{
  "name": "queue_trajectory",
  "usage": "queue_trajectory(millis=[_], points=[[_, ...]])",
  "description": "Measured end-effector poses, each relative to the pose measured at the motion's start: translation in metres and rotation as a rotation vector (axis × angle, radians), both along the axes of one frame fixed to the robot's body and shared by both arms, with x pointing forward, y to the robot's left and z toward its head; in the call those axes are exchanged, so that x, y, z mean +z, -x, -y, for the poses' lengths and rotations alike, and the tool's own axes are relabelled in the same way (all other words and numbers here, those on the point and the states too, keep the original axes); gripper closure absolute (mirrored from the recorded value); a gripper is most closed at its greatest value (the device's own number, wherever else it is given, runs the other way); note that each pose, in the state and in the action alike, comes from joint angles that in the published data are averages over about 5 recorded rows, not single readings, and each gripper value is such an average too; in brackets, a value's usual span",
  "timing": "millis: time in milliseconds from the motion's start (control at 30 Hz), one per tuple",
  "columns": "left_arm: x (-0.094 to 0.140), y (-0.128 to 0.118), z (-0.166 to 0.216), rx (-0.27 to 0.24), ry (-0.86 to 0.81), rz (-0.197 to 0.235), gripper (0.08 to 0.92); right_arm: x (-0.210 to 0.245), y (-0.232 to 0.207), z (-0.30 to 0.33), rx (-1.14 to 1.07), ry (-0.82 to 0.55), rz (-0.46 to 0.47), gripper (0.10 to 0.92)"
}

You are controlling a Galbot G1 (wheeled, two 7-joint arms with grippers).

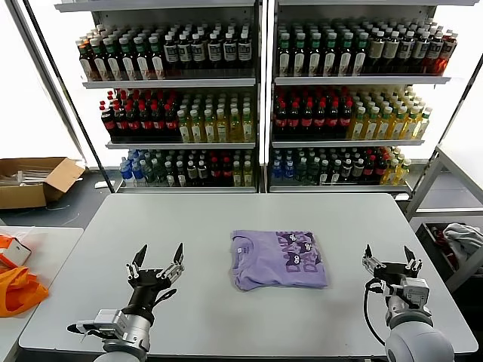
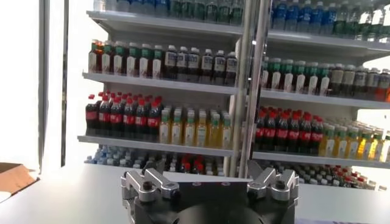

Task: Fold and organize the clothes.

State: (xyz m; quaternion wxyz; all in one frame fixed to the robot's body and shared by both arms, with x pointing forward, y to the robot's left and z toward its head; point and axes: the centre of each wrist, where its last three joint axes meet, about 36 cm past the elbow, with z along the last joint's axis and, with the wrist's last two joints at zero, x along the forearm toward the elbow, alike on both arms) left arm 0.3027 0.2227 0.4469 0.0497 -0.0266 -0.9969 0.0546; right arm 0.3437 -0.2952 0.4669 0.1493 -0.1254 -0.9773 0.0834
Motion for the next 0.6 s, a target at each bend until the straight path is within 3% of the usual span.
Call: queue_trajectory(millis=[600], points=[[0.0024,-0.0006,-0.0054,0.001,-0.015,-0.007,0.177,-0.0034,0.0043,-0.0054,0.020,-0.014,-0.015,0.200]])
